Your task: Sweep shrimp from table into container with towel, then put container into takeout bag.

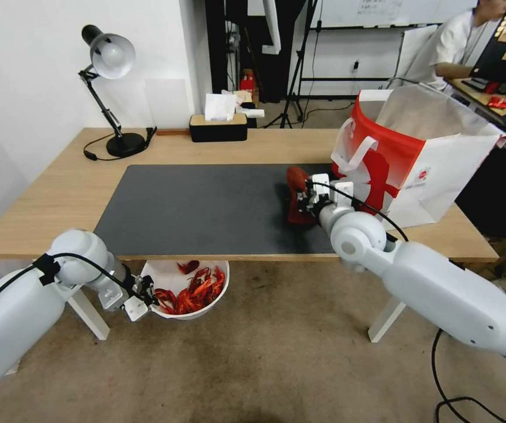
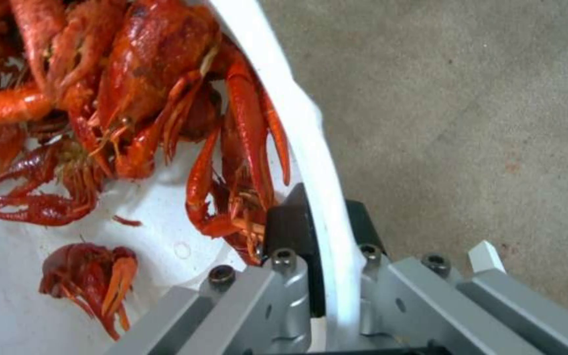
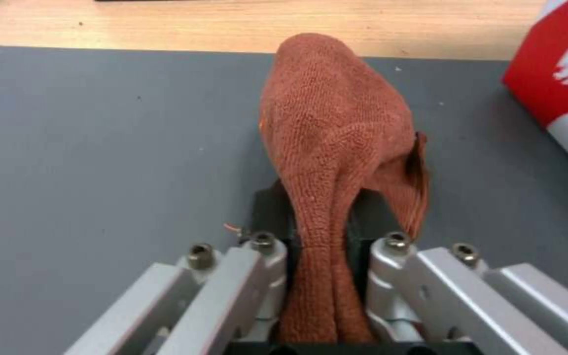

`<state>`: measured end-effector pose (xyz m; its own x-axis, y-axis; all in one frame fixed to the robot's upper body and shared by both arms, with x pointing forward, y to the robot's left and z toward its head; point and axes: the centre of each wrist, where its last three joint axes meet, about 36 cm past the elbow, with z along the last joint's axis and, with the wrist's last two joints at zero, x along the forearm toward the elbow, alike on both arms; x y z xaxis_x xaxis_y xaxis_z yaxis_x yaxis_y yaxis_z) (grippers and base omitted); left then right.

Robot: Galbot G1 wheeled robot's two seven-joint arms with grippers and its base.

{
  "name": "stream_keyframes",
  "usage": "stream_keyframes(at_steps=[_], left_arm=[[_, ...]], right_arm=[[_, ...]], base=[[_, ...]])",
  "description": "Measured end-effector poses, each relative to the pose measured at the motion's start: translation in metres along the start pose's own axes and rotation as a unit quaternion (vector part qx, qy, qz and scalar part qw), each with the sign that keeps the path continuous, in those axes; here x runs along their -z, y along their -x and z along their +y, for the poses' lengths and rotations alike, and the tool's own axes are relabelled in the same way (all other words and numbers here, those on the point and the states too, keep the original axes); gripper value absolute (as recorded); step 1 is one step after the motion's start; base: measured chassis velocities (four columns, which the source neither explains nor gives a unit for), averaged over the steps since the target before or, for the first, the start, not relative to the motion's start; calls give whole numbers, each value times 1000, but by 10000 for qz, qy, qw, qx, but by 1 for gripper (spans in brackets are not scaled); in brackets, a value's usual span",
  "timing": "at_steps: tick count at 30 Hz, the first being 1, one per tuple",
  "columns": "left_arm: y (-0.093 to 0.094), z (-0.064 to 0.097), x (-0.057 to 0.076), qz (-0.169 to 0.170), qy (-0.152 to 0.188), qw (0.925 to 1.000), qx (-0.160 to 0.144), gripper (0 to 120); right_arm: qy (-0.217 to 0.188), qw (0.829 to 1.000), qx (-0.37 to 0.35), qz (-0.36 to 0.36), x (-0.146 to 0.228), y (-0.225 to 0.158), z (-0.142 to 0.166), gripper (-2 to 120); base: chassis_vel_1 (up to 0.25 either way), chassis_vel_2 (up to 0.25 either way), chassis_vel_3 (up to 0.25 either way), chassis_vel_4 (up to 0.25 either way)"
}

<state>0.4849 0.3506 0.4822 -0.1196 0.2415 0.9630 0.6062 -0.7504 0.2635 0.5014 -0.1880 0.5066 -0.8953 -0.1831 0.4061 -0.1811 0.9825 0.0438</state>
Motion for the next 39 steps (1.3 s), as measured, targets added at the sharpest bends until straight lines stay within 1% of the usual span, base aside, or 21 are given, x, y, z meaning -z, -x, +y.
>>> stream_keyframes(at_steps=[1,2,6,9,11,13,16,17,19,20,22,23,24,28,30,32,33,35,36,37,39], left_arm=[[0,0,0,0,0,10000,0,0],[0,1,1,3,20,10000,-6,0],[1,3,4,-10,47,10000,-12,0],[4,4,6,-12,72,10000,-36,0],[4,4,6,-7,74,10000,-40,0],[4,4,7,-8,78,10000,-45,0],[4,4,7,-7,79,10000,-45,0],[5,4,8,-19,78,10000,-50,0],[7,3,9,-38,71,9999,-62,0],[7,3,9,-38,71,9999,-62,0],[8,2,9,-46,66,9999,-65,0],[8,2,9,-46,66,9999,-65,0],[8,2,9,-48,63,10000,-56,0],[8,2,10,-56,65,10000,-34,0],[8,1,11,-58,63,10000,-33,0],[8,1,11,-68,55,10000,-20,0],[8,1,11,-68,55,10000,-20,0],[8,0,13,-93,94,9999,-6,0],[8,2,20,-126,171,9998,19,0],[8,2,20,-126,171,9998,19,0],[8,3,27,-165,246,9996,40,0]], right_arm=[[0,10000,0,0,0,0,0,15],[-17,10000,3,-15,-1,-4,0,22],[-85,10000,-14,26,0,-10,-1,31],[-21,9999,-105,47,1,-17,-1,48],[0,9999,-124,40,1,-19,-1,51],[55,9999,-160,18,-1,-25,-3,64],[86,9998,-172,2,-3,-28,-4,68],[117,9998,-183,-39,-4,-31,-7,73],[201,9992,-132,-309,-7,-39,-9,82],[201,9992,-132,-309,-7,-39,-9,82],[163,9966,165,-796,-16,-54,-13,93],[163,9966,165,-796,-16,-54,-13,93],[122,9926,301,-1173,-24,-62,-17,98],[-170,9806,508,-1885,-45,-88,-29,100],[-197,9790,533,-1956,-47,-92,-30,100],[-383,9669,502,-2473,-59,-117,-45,100],[-383,9669,502,-2473,-59,-117,-45,100],[-501,9626,342,-2641,-87,-146,-59,100],[-503,9618,248,-2679,-108,-162,-63,100],[-503,9618,248,-2679,-108,-162,-63,100],[-388,9653,179,-2576,-142,-183,-63,100]], base=[[0,0,0,0],[0,0,0,0],[0,0,0,0],[0,0,0,0],[0,0,0,0],[0,0,0,0],[0,0,0,0],[0,0,0,0],[0,0,0,0],[0,0,0,0],[0,0,0,0],[0,0,0,0],[0,0,0,0],[0,0,0,0],[0,0,0,0],[0,0,0,0],[0,0,0,0],[0,0,0,0],[0,0,0,0],[0,0,0,0],[0,0,0,0]])
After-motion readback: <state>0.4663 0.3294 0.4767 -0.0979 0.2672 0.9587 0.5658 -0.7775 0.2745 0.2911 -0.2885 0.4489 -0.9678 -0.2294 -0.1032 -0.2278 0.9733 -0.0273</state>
